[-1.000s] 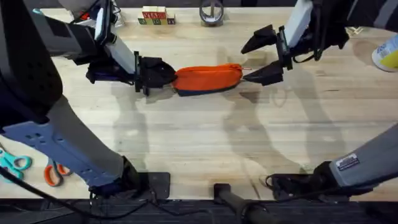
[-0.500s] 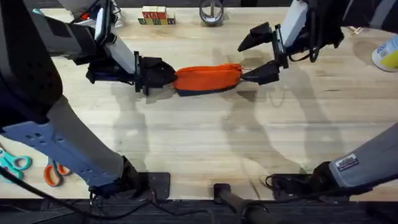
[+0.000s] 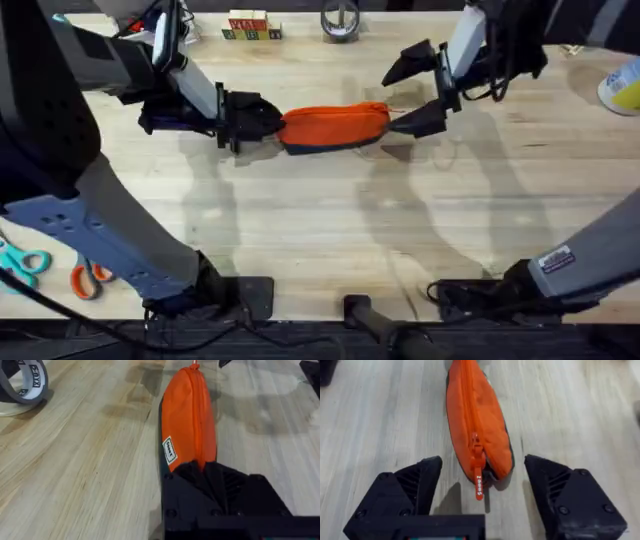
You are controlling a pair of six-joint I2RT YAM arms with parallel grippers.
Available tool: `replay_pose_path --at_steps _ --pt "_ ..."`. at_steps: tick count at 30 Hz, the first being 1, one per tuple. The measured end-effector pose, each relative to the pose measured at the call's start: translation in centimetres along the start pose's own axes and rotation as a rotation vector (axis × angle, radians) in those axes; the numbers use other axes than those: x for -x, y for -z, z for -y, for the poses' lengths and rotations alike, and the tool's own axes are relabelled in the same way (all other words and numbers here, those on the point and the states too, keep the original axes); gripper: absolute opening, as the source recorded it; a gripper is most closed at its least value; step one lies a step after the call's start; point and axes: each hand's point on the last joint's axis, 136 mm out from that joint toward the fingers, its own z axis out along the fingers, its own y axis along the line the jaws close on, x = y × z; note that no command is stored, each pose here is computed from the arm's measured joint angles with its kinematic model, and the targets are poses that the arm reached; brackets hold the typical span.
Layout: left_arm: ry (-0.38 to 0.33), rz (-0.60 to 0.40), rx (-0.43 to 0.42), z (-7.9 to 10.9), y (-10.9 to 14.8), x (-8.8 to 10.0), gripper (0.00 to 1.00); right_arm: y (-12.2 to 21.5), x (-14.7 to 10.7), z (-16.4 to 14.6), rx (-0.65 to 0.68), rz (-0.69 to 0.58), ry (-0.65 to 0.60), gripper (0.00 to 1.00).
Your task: Unzip the bag, pick up the pens from the table one at a time and place them inside, then zip the bag closed.
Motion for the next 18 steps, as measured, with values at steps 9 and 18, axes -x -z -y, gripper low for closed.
replay_pose_path --at_steps 9,18 --pt "0.0 0.0 0.0 0.0 0.0 0.0 0.041 -1.01 -1.17 -0.15 0.031 -0.006 -0.037 0.996" --pt "0.0 0.0 0.0 0.0 0.0 0.0 0.041 -0.99 -1.15 -0.12 0.031 -0.005 -0.036 0.996"
